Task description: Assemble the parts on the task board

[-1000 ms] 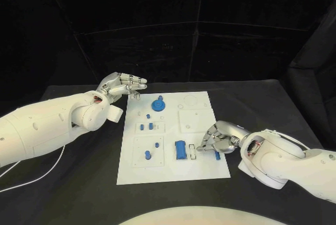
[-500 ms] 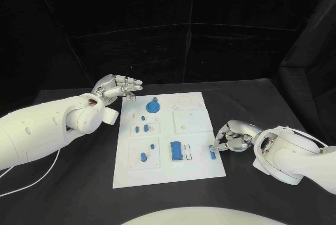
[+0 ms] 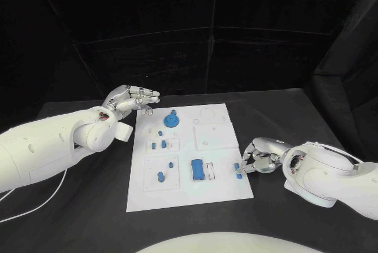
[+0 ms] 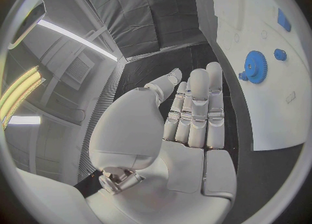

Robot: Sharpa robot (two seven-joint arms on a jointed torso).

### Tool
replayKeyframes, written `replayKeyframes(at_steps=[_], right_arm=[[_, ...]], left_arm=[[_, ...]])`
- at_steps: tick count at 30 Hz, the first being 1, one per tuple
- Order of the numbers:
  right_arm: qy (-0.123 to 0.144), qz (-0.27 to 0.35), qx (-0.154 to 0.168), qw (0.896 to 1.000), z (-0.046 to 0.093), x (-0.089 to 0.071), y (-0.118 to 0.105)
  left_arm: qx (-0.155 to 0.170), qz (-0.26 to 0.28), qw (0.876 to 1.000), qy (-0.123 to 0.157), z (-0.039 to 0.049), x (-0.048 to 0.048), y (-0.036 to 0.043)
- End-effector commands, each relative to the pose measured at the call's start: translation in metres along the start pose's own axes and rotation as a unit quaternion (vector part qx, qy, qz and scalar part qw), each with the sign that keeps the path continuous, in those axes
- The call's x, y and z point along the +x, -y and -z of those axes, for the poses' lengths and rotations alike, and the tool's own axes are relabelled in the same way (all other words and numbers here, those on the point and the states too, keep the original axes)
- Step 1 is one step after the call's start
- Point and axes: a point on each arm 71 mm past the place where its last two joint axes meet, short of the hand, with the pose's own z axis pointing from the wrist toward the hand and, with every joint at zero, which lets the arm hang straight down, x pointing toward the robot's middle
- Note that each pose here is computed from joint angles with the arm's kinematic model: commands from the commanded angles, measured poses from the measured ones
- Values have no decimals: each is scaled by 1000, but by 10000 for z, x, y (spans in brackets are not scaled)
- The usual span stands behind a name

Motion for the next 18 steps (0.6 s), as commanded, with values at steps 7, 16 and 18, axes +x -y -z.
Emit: replayKeyframes(at_steps=[7, 16, 18], right_arm=[[11, 29, 4, 1000, -63, 30, -58], [-26, 62, 16, 998, -117, 111, -108], [-35, 75, 17, 996, -124, 133, -122]], left_arm=[[8, 5, 1000, -6, 5, 11, 10], [6, 5, 1000, -6, 8, 10, 1], [6, 5, 1000, -6, 9, 10, 0]])
